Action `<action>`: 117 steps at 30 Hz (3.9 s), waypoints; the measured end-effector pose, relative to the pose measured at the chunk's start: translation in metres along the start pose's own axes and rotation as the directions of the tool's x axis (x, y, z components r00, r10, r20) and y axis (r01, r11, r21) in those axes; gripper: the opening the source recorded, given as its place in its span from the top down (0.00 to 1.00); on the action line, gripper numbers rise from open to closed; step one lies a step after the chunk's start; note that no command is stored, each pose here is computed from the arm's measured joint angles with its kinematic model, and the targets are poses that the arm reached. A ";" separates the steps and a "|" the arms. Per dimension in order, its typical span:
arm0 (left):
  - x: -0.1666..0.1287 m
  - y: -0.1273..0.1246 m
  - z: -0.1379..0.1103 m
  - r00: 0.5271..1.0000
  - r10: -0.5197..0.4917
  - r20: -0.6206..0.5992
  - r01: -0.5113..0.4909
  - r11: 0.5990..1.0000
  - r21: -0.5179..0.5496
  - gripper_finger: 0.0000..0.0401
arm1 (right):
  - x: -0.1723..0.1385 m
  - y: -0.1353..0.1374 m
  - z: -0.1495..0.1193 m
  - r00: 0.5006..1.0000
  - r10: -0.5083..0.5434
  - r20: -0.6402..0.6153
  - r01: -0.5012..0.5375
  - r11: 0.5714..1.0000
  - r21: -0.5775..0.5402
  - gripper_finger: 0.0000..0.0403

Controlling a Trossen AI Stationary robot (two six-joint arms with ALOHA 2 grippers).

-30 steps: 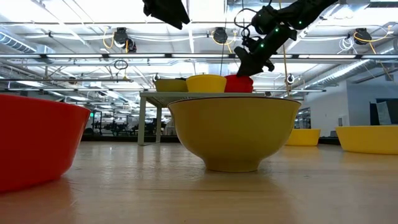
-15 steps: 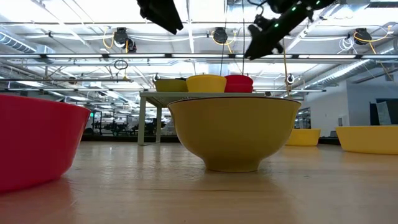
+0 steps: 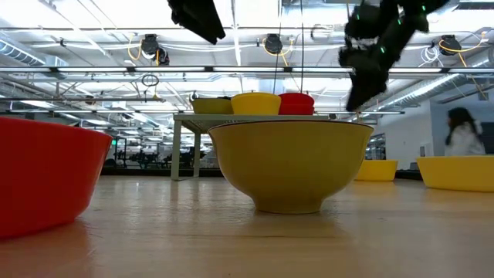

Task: Pick & Place Mini bowls
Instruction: Stack the yellow bowl on top of the other yellow bowl on the shelf

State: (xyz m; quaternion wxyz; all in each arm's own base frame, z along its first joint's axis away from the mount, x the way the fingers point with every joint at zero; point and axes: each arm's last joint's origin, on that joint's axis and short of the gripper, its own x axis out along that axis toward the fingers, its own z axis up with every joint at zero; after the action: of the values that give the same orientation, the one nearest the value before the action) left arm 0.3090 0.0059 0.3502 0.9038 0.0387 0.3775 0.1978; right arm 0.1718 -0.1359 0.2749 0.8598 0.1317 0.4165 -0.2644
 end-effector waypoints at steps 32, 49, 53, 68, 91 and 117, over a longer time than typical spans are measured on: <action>0.000 0.000 -0.003 1.000 0.003 -0.027 -0.004 0.999 -0.038 0.40 | 0.079 -0.012 -0.053 0.964 -0.232 -0.126 0.250 0.957 0.149 0.56; 0.000 0.000 -0.003 1.000 0.003 -0.030 -0.004 0.999 -0.043 0.40 | 0.105 -0.013 -0.064 0.941 -0.225 -0.251 0.259 0.959 0.112 0.62; 0.000 0.000 -0.003 1.000 0.003 -0.030 -0.004 0.999 -0.043 0.40 | 0.105 -0.013 -0.065 0.939 -0.227 -0.260 0.262 0.959 0.109 0.75; 0.000 0.000 -0.003 1.000 0.003 -0.031 -0.004 0.999 -0.047 0.40 | 0.078 -0.020 -0.060 0.831 -0.518 -0.202 0.530 0.848 0.006 0.99; 0.000 0.002 -0.002 0.999 0.048 -0.017 -0.050 0.993 -0.109 0.40 | -0.009 0.069 0.003 0.726 0.088 0.682 -0.067 0.996 -0.057 1.00; -0.002 -0.005 -0.003 1.000 -0.002 -0.017 0.000 0.992 -0.128 0.40 | 0.063 0.106 0.080 0.785 0.104 0.611 0.039 0.976 -0.216 1.00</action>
State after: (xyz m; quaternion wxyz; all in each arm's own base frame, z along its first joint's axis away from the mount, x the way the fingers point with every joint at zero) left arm 0.3074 0.0008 0.3487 0.9014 -0.0212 0.3715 0.2214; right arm 0.3156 -0.1056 0.2757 0.9622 -0.0497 0.1357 -0.2308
